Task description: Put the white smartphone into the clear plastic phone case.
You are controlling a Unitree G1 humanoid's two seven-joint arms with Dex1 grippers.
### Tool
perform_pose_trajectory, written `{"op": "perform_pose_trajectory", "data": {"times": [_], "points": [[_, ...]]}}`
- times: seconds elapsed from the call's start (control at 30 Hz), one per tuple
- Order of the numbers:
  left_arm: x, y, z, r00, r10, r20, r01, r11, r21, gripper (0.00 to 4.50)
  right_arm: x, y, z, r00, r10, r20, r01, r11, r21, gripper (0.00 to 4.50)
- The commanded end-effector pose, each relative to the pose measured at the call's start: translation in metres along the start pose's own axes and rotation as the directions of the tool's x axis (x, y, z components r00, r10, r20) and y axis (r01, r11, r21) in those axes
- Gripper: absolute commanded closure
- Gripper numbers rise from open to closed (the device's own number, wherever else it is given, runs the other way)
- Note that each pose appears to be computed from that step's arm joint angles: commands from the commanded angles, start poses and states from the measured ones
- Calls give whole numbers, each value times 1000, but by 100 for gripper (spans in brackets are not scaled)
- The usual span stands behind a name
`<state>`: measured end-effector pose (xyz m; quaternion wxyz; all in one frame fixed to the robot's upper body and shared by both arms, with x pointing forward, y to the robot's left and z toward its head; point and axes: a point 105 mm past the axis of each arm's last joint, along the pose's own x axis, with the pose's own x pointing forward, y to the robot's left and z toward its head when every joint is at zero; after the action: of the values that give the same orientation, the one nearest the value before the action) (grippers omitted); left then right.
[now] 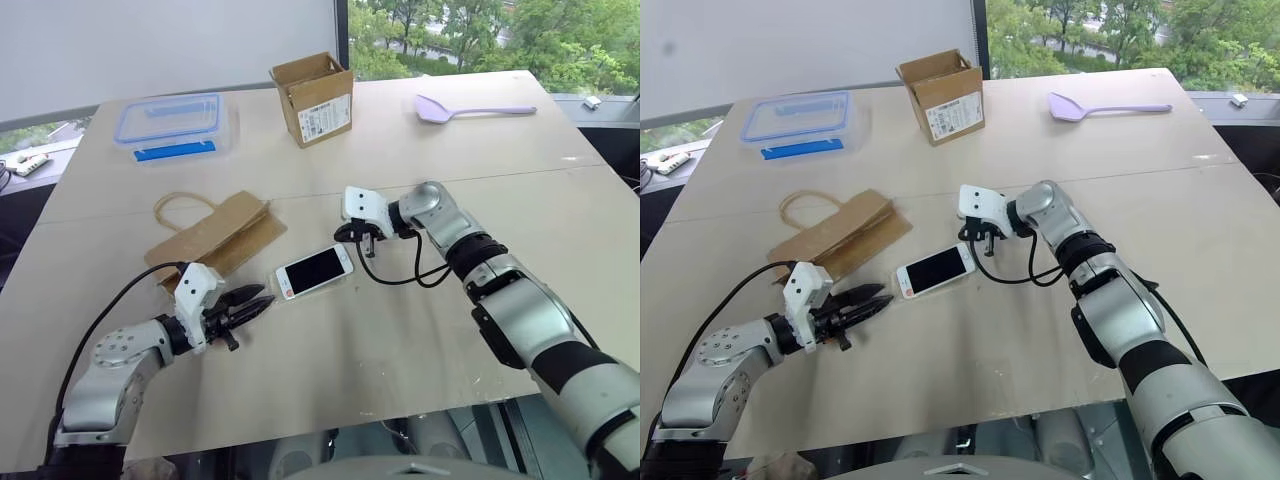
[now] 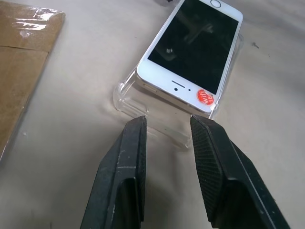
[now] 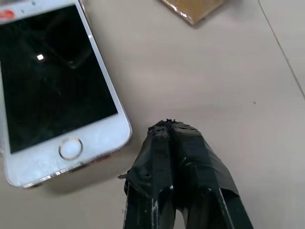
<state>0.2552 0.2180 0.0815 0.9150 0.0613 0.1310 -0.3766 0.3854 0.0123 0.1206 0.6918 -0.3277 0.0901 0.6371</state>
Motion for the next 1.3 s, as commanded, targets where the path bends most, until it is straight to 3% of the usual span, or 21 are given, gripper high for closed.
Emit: {"op": "perform_pose_trajectory", "data": {"times": [0.03,0.53,0.77,1.1,1.3], "points": [[-3,0,8,1000,5,24,-6,999,33,304,-5,-3,20,998,22,63,-19,999,-45,450],[-1,0,7,1000,2,27,-3,1000,27,304,-15,7,13,997,63,35,-59,994,-91,450],[-5,2,4,1000,10,18,-10,1000,21,304,-27,-13,51,987,-47,154,57,997,-60,450],[-16,14,7,998,48,32,-48,999,0,304,20,45,72,975,94,201,-85,995,-53,450],[-20,17,5,998,63,29,-62,998,-10,304,47,69,46,985,142,96,-138,989,-46,450]]}}
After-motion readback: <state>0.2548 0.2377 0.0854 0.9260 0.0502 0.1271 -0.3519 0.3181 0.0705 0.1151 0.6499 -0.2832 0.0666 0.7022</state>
